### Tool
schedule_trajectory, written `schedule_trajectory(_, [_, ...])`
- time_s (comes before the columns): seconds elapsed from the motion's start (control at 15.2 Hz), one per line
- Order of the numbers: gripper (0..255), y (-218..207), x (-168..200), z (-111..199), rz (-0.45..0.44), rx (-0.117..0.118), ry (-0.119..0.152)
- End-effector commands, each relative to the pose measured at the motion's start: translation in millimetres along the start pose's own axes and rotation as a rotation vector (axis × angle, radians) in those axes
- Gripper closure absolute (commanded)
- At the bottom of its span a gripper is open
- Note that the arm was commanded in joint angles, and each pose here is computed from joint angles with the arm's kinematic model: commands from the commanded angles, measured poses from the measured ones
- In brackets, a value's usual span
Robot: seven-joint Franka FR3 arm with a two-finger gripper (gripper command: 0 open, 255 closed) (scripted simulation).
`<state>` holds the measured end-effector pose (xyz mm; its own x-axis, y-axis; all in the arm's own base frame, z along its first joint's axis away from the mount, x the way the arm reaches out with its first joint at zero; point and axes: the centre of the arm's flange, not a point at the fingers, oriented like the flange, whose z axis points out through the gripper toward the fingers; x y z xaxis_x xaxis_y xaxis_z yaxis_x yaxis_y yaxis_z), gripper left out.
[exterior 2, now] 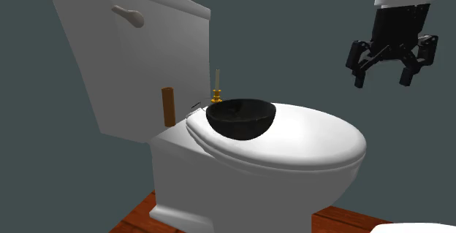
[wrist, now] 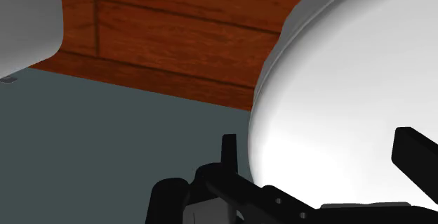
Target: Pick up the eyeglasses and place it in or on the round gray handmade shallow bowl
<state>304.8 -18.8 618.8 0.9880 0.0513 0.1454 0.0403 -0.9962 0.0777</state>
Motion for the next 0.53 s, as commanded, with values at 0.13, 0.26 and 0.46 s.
schedule_trajectory(0.13, [0,-19.6,17.2,4.2,-0.039,0.011,-0.014])
schedule_trajectory(0.26, [0,-39.9,33.6,8.4,-0.078,0.022,-0.027])
schedule_trajectory(0.46, [0,-71.6,56.6,14.6,-0.136,0.039,-0.048])
